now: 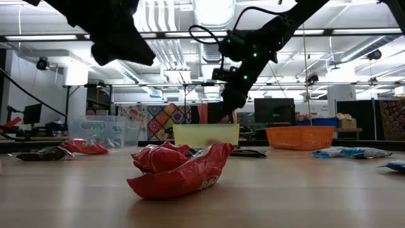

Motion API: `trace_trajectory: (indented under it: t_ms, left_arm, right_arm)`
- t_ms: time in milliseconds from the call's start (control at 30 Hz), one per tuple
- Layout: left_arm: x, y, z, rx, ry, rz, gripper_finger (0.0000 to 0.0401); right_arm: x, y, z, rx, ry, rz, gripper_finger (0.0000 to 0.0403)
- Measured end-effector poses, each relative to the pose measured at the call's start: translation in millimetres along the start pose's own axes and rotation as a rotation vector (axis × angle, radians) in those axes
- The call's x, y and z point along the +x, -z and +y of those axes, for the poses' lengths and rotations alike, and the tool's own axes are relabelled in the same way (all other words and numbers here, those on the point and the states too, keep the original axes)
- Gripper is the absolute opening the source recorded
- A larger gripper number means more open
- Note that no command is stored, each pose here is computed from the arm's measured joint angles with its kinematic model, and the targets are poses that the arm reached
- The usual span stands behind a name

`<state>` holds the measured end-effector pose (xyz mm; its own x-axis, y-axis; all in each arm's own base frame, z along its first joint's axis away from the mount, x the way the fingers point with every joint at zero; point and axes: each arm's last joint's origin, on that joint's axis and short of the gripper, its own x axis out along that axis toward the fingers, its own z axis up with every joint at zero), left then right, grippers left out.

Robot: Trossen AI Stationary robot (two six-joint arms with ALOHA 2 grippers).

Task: Sort candy
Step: Put the red chocolate bar into the yellow bin

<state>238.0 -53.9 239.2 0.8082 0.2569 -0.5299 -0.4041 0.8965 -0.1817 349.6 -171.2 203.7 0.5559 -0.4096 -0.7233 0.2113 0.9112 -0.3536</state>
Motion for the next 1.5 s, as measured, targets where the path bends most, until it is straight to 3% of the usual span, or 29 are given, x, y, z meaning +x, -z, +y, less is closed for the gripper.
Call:
trace_trajectory:
  t_ms: [267, 667, 933, 1200, 1500]
  left_arm:
    - [0, 5, 3, -0.057, -0.033, 0.048, 0.0085]
    - [16, 23, 4, -0.083, -0.113, 0.157, 0.0130]
    - [26, 41, 11, -0.170, -0.313, 0.333, 0.0163]
    - [35, 47, 17, -0.166, -0.602, 0.556, 0.0164]
    - [54, 68, 23, -0.107, -0.732, 0.776, 0.0164]
  right_arm:
    - [-24, -10, 7, 0.075, -0.024, -0.034, 0.0144]
    - [-75, -25, 53, 0.086, -0.133, -0.041, 0.0137]
    - [-85, -30, 85, 0.020, -0.190, -0.056, 0.0137]
    - [-86, -31, 92, 0.011, -0.200, -0.056, 0.0137]
    - [-85, -30, 92, 0.021, -0.201, -0.051, 0.0137]
